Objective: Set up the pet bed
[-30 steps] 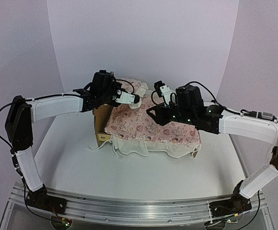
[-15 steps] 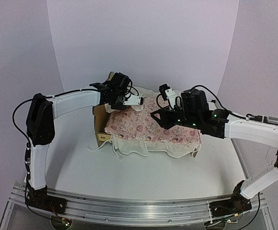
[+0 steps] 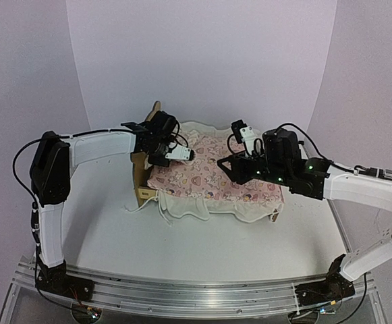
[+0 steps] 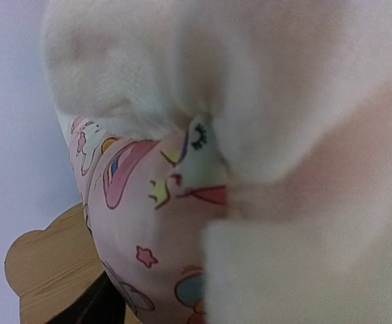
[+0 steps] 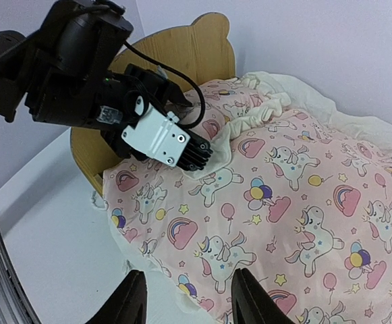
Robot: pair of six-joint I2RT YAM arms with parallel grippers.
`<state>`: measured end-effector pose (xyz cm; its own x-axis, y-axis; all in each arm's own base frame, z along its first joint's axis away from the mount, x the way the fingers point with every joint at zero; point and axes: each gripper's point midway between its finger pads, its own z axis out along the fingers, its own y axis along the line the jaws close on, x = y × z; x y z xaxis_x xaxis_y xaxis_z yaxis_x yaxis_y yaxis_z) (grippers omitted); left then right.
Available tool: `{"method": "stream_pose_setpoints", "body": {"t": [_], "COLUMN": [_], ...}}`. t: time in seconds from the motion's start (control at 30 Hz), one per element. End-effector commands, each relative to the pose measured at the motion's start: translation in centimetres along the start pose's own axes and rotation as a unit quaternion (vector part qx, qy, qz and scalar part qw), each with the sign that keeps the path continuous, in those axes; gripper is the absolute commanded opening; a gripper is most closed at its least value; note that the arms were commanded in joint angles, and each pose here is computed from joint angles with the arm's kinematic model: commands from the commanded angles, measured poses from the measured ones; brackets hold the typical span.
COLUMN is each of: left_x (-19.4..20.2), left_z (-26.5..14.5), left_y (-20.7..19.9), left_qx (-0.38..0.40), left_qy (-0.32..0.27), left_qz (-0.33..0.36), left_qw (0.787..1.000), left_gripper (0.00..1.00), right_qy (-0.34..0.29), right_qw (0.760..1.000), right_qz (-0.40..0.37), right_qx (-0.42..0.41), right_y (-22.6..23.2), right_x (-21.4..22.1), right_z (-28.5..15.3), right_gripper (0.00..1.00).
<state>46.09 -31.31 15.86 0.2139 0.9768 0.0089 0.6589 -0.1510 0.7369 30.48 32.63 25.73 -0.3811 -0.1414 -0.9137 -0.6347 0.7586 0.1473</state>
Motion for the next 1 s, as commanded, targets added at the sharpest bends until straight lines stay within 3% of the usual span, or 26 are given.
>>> {"method": "stream_pose_setpoints", "body": {"t": [0.0,0.13,0.23,0.33,0.4,0.47,0.6,0.7,0.83,0.9,0.97], "left_x": [0.6,1.3,0.0,-2.8,-2.7,-0.3,9.2,16.1,24.5,26.3,26.5], "left_z": [-6.2,-8.7,-12.7,-19.8,-22.5,-24.3,-24.9,-23.4,-19.3,-17.5,-16.4], "left_y": [3.5,1.0,-0.5,1.1,3.8,7.3,10.6,9.1,3.1,0.1,-2.0], "left_qx": [-0.019,0.04,0.095,0.137,0.13,0.113,0.05,-0.007,-0.032,-0.038,-0.043], "left_qy": [-0.029,-0.037,-0.095,-0.217,-0.251,-0.277,-0.275,-0.235,-0.149,-0.13,-0.132], "left_qz": [-0.008,0.018,0.005,-0.098,-0.196,-0.325,-0.543,-0.643,-0.764,-0.788,-0.789], "left_qw": [0.999,0.998,0.991,0.962,0.939,0.897,0.792,0.729,0.627,0.601,0.598], "left_gripper": [0.69,0.79,0.81,0.85,0.85,0.84,0.84,0.86,0.85,0.86,0.88], "right_qy": [-0.041,-0.042,-0.013,0.04,0.064,0.069,0.066,0.082,0.117,0.131,0.146], "right_qw": [0.999,0.999,0.999,0.988,0.976,0.961,0.918,0.887,0.849,0.837,0.827], "right_qz": [0.012,0.014,0.012,0.025,0.061,0.108,0.157,0.181,0.214,0.22,0.22], "right_qx": [0.0,0.003,0.051,0.144,0.198,0.246,0.357,0.416,0.468,0.484,0.497], "right_y": [0.1,0.0,-1.7,-6.2,-9.8,-13.9,-21.2,-24.9,-27.9,-28.4,-28.5], "right_x": [-2.2,-2.2,-1.3,0.0,0.9,1.8,4.6,7.7,13.7,16.3,19.4], "right_z": [-1.2,-1.3,-1.3,-2.1,-3.5,-5.6,-11.6,-15.8,-19.7,-20.8,-21.5], "right_gripper": [0.45,0.47,0.49,0.5,0.51,0.52,0.55,0.57,0.58,0.59,0.6]}}
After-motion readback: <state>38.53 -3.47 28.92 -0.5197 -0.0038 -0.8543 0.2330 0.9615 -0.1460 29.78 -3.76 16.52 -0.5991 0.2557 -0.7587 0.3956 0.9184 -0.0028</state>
